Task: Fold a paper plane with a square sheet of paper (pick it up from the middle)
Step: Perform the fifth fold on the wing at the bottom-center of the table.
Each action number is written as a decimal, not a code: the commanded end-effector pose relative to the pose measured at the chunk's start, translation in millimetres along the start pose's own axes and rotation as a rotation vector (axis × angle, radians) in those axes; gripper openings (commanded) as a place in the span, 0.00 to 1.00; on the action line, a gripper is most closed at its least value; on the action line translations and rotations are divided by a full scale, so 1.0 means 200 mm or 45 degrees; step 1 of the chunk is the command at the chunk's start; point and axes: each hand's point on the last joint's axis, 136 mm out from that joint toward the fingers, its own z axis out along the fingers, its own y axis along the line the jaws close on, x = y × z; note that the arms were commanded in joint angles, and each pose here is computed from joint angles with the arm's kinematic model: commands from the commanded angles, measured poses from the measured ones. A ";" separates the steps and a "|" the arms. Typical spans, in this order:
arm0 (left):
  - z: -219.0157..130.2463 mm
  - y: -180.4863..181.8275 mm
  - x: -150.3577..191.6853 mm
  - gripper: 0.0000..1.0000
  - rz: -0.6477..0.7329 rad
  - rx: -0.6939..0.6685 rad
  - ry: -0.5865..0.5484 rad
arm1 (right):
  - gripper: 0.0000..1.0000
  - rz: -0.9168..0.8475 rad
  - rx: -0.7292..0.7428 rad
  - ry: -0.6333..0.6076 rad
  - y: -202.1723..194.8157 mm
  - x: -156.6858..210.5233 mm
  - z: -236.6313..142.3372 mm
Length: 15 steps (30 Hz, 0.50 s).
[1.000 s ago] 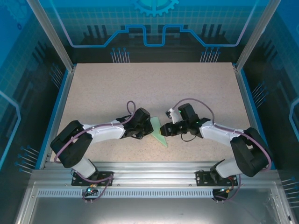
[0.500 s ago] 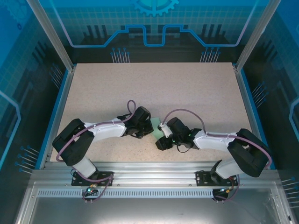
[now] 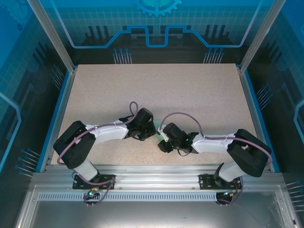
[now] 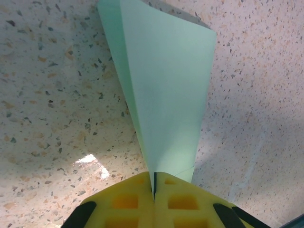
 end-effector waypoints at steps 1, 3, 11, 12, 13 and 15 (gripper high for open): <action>0.00 -0.02 0.01 0.06 -0.004 0.002 0.036 | 0.34 -0.045 0.063 -0.017 0.00 -0.04 0.00; 0.00 -0.02 0.01 0.06 -0.005 0.001 0.034 | 0.35 -0.047 0.076 -0.013 -0.01 -0.04 -0.01; 0.01 -0.01 0.01 0.06 -0.008 -0.008 0.037 | 0.36 -0.059 0.059 -0.030 0.03 -0.07 -0.04; 0.01 -0.01 0.01 0.06 -0.008 -0.006 0.037 | 0.36 -0.058 0.058 -0.034 0.03 -0.07 -0.04; 0.01 -0.01 0.01 0.06 -0.008 -0.003 0.037 | 0.36 -0.058 0.058 -0.037 0.03 -0.08 -0.04; 0.01 -0.01 0.01 0.06 -0.007 -0.005 0.040 | 0.36 -0.059 0.055 -0.038 0.03 -0.08 -0.04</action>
